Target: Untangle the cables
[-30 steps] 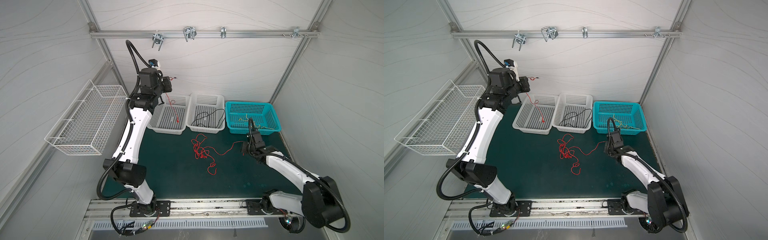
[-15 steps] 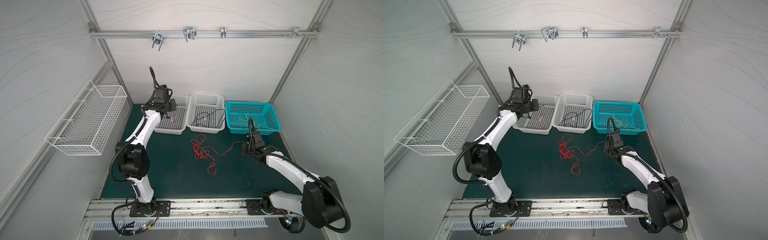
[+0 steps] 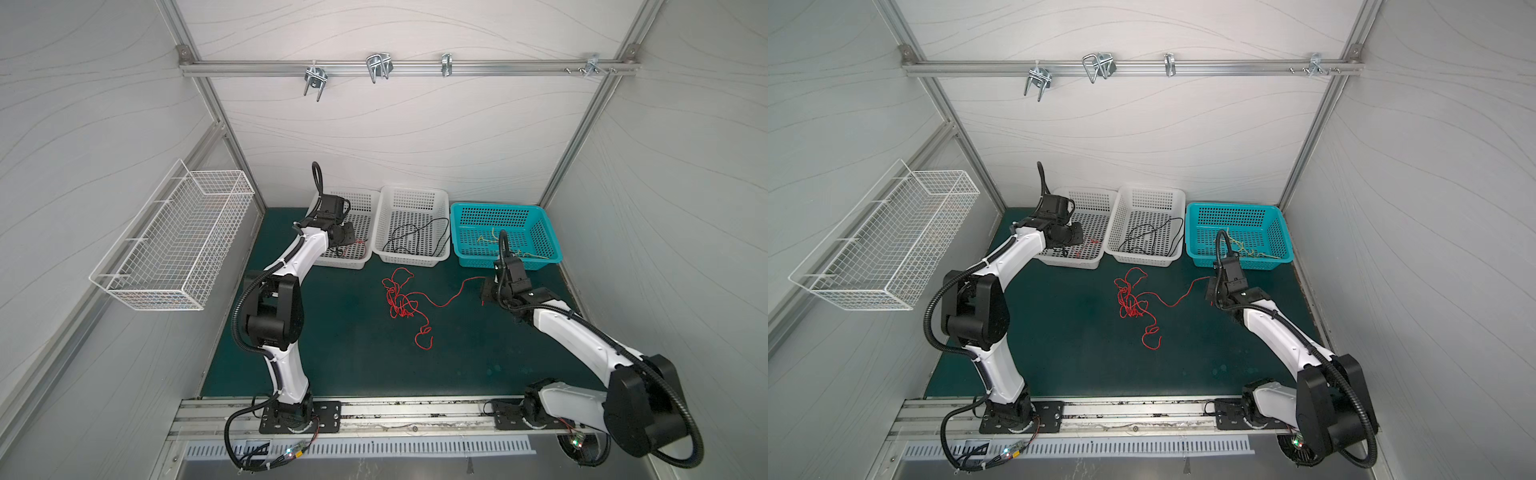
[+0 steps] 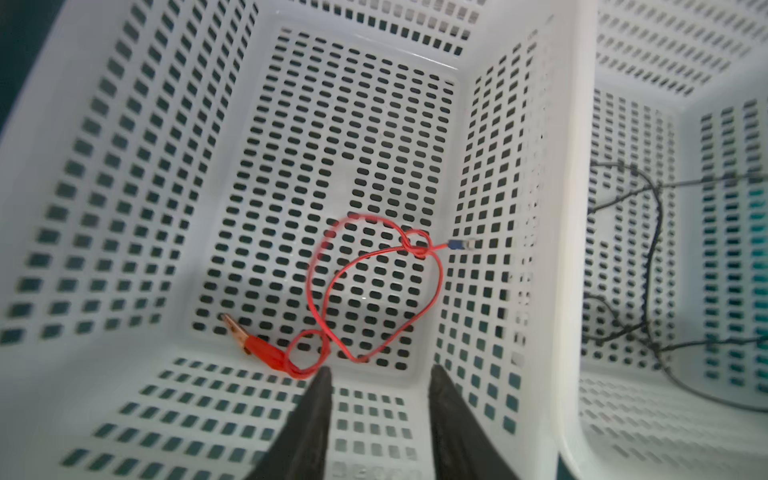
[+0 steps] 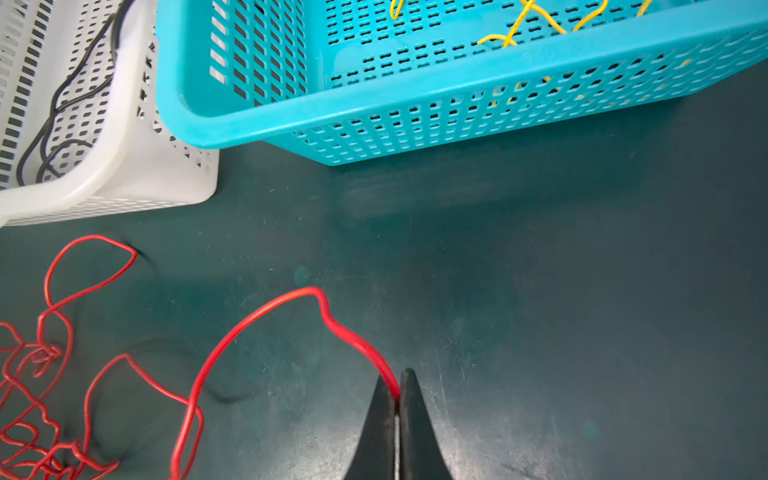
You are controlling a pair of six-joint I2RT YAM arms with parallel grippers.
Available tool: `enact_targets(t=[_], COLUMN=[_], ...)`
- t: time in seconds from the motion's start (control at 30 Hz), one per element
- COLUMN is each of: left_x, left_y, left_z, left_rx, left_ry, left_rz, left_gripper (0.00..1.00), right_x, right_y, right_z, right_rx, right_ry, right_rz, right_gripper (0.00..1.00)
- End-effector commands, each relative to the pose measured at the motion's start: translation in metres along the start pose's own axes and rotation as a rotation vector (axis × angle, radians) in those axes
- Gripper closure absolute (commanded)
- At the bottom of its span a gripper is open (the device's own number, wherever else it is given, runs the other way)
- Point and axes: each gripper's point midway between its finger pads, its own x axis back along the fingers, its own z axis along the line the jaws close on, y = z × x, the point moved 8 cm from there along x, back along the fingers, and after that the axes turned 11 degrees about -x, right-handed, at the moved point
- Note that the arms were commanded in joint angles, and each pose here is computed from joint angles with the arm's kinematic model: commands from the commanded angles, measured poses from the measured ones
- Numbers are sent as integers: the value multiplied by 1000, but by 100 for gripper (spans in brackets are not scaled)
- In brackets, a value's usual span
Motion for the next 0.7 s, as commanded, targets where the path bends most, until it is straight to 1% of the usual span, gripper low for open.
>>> enact_targets(t=[0.0, 0.03, 0.13, 0.27, 0.37, 0.43, 0.5, 0.57, 0.67], left_x=[17, 21, 36, 54, 66, 72, 78, 83, 90], left_y=[9, 9, 7, -1, -10, -20, -28, -38, -50], left_z=[-5, -8, -19, -45, -65, -76, -84, -93, -100], left_rx=[-4, -12, -53, -147, -212, -241, -263, -283, -294], left_ry=[-28, -31, -40, -51, -86, -116, -150, -177, -203], left_rz=[-63, -73, -102, -143, -178, -193, -211, -225, -231], left_gripper=[42, 39, 35, 35, 35, 35, 35, 35, 35], right_x=[5, 5, 5, 8, 15, 20, 27, 35, 42], right_y=[4, 4, 5, 7, 10, 11, 10, 8, 2], right_z=[4, 4, 4, 3, 5, 8, 14, 26, 47], right_rx=[-4, -1, 16, 50, 77, 92, 112, 152, 201], right_ry=[2, 0, -1, -15, 6, 52, 133, 267, 437], right_rz=[-2, -3, -2, -9, -31, -43, -51, -48, -23], right_gripper=[98, 95, 86, 74, 66, 60, 52, 45, 40])
